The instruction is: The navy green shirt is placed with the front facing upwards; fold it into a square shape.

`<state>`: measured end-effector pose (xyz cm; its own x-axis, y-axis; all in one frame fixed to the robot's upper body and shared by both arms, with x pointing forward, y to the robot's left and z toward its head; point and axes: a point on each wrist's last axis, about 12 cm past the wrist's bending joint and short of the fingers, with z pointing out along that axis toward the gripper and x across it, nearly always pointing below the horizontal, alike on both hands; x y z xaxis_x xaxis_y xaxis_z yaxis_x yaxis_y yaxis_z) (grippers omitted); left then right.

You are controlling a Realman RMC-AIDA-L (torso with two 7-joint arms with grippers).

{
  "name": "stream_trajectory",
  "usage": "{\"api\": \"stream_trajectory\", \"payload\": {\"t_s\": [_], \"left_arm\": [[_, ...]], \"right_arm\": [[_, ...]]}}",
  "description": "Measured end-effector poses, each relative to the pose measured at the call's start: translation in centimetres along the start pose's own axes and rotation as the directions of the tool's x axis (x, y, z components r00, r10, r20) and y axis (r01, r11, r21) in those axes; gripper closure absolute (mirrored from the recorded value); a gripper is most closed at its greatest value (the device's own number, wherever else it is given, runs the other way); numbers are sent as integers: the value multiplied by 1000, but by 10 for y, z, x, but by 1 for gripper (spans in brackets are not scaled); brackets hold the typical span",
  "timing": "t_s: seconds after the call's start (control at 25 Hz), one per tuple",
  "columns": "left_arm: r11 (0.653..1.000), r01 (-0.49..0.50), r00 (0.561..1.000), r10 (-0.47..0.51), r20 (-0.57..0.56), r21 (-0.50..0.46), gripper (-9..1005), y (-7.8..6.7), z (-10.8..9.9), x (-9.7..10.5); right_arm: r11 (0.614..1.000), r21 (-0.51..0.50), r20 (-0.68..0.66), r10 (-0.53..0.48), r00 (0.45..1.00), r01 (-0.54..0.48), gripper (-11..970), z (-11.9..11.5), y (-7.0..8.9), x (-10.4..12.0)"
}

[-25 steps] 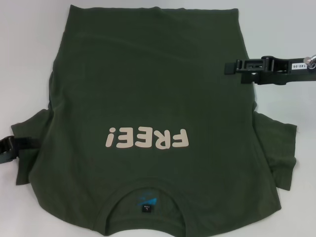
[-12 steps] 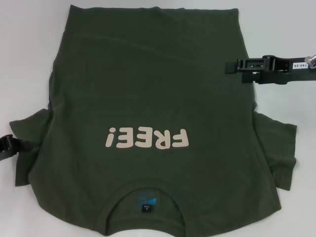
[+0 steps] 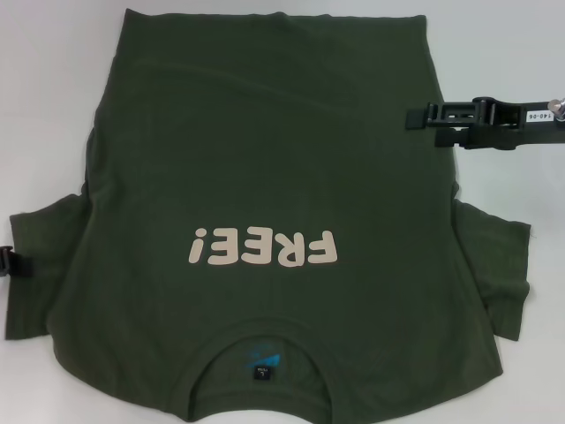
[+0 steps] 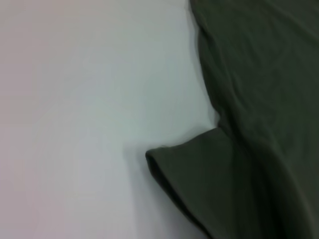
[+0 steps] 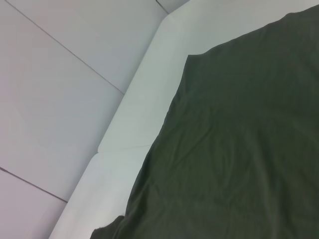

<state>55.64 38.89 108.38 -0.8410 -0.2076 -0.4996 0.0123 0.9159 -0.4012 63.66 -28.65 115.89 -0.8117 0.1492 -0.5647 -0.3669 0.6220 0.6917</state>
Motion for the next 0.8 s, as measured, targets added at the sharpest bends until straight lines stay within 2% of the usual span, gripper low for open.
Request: {"api": "stream_trajectory", "payload": {"t_s": [0.12, 0.36, 0.8], "left_arm": [[998, -51, 999, 51, -4, -47, 990, -2, -1, -6], [990, -90, 996, 90, -4, -112, 990, 0, -6, -17], [949, -232, 973, 227, -46, -212, 989, -7, -16, -53]], "right_arm": [[1000, 2, 1, 2, 1000, -2, 20, 0, -1, 0], [1000, 11, 6, 10, 1000, -10, 20, -2, -4, 3], [1000, 12, 13, 15, 1000, -15, 20, -4, -5, 3]]}}
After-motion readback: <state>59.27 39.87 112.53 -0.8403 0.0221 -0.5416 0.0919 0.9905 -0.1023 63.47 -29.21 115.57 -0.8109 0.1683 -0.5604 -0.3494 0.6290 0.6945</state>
